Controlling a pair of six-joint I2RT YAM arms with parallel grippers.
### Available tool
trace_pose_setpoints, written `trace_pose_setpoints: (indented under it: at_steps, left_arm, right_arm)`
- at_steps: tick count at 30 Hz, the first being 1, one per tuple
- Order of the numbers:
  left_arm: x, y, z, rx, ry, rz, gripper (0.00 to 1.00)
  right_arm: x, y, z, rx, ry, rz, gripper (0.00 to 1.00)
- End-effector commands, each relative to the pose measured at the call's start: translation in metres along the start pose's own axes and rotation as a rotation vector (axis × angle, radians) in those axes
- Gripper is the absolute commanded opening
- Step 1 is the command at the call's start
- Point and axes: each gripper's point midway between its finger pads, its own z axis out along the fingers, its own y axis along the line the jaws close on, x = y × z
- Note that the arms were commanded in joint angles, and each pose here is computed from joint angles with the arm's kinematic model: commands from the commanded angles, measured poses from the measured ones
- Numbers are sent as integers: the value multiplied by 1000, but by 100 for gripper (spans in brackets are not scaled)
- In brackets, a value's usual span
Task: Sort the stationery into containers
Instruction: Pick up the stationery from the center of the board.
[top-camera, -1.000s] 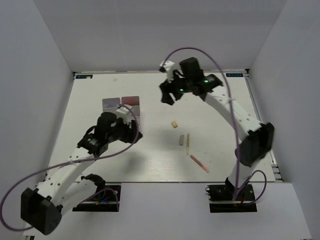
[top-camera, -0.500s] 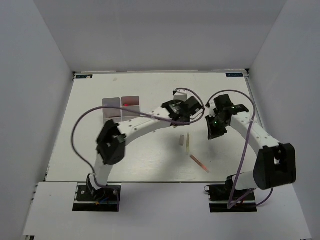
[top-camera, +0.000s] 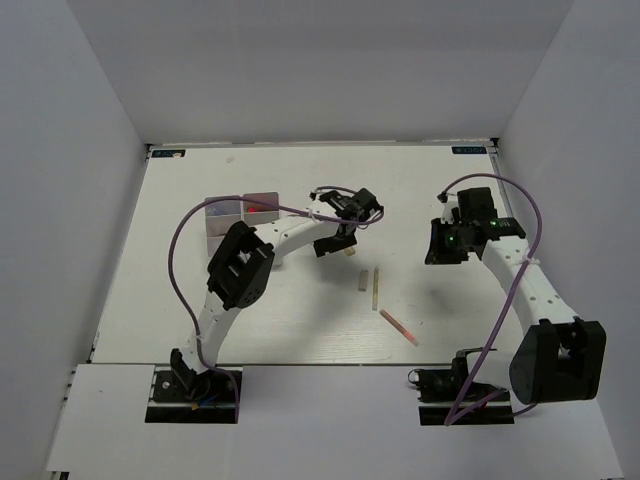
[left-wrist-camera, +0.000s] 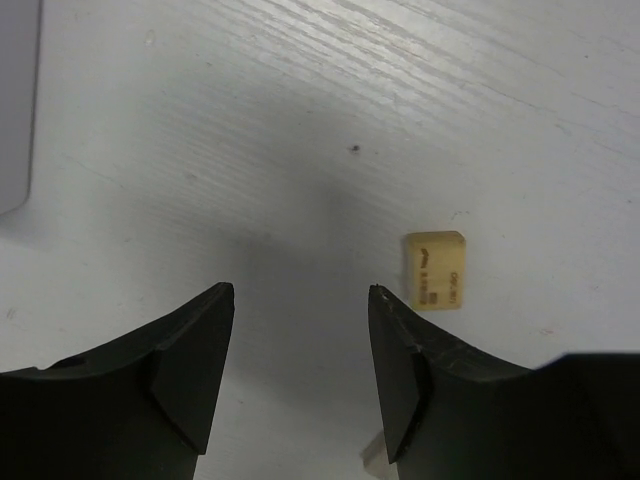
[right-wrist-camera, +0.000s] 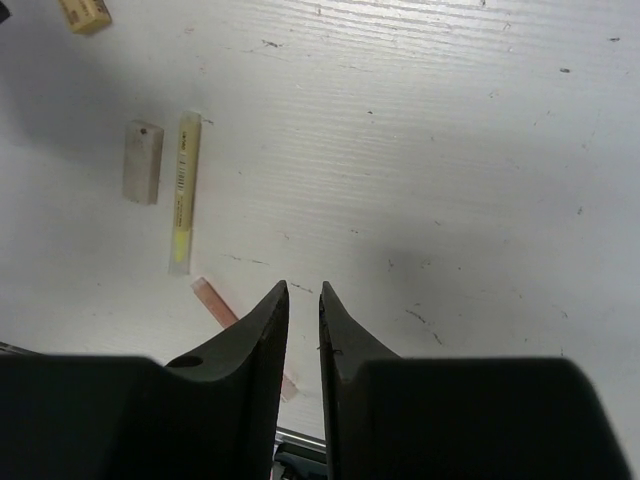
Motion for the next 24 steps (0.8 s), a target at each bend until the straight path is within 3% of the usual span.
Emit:
trace_pose_setpoints:
  at_steps: [1,9,19,21,24]
  left_arm:
    - [-4,-34,-17,120,-10,-152,67]
    - [1,-64,-13,232,-9,-161,68]
    - [12,-66,12,162,25,-150,68]
    - [14,-67,18,141,31,-142,64]
    - [17,-67,20,124,46,-132,47]
  right_arm:
    - [-8,7,-6,-41,-46,4,22]
    - [-8,3,-3,-37,-43,-1,22]
    - [-11,5,-11,-66,-71,25,22]
    - [-10,4,-11,-71,-67,37,22]
    - [-11,3,-12,-70,-72,42,22]
